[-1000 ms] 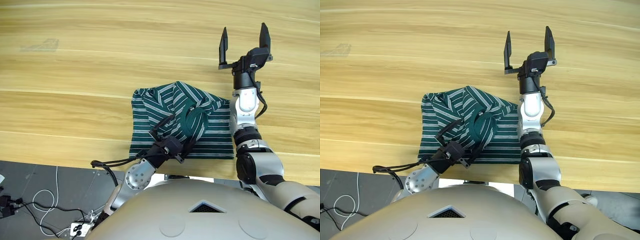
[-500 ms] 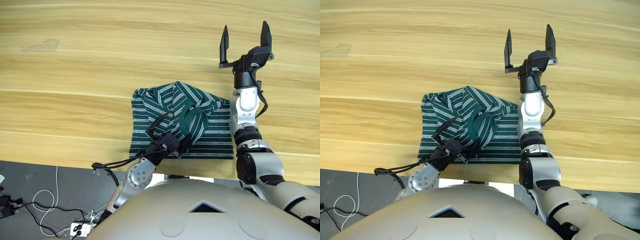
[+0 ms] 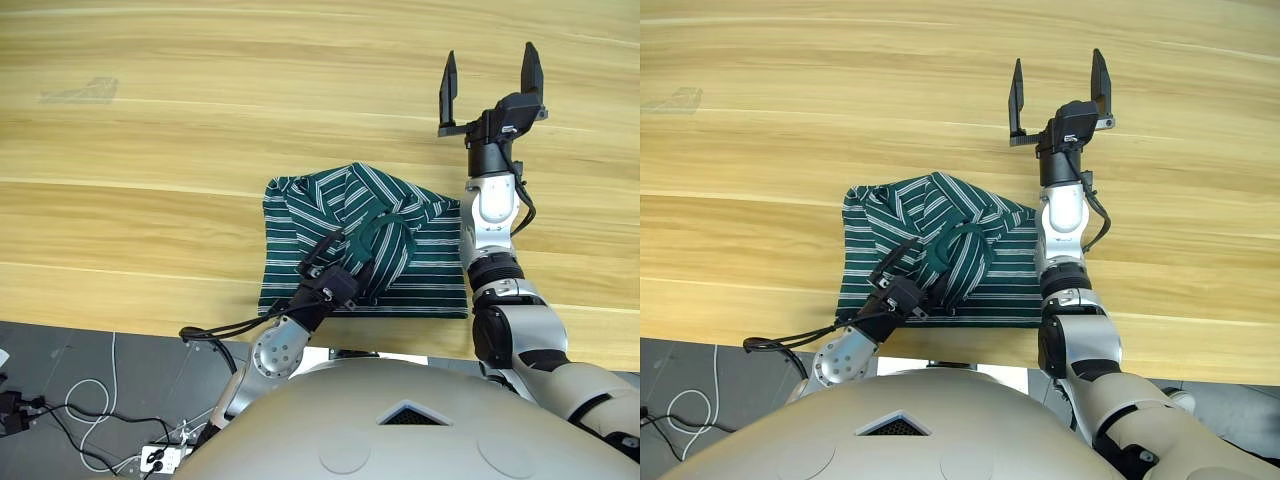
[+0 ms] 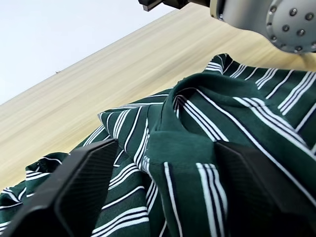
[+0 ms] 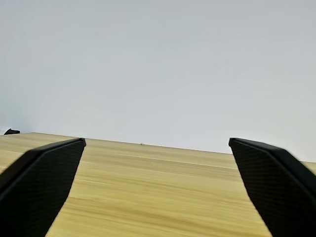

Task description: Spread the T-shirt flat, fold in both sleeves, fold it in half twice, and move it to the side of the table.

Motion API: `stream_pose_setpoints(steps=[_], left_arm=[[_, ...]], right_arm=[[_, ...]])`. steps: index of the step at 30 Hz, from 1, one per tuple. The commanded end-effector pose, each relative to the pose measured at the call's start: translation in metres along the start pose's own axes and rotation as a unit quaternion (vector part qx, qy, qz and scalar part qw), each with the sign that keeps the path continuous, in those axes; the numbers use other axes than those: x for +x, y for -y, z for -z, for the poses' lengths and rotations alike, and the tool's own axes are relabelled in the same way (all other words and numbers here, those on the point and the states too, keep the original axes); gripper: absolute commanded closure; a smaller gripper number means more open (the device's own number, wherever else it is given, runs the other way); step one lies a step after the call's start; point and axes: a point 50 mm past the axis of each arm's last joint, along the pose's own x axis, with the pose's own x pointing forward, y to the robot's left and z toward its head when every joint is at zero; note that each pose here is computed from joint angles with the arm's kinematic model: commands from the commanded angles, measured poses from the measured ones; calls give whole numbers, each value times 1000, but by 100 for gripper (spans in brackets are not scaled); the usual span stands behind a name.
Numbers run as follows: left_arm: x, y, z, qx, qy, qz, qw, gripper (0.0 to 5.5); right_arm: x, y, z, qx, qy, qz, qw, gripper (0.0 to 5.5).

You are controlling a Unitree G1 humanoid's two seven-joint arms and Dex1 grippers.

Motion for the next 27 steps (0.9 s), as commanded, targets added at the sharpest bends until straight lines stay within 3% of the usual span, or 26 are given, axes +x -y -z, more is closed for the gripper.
stream_pose_setpoints(steps=[1, 18, 27], left_arm=[[0, 0, -1, 6, 2, 0, 1000, 251], [3, 1, -1, 10, 4, 3, 1000, 538], [9, -11, -1, 22, 12, -29, 999, 546]], right_arm=[[1, 0, 0, -4, -5, -3, 1000, 10], [2, -1, 1, -5, -7, -5, 1000, 10], [1, 5, 1, -18, -5, -13, 1000, 10]])
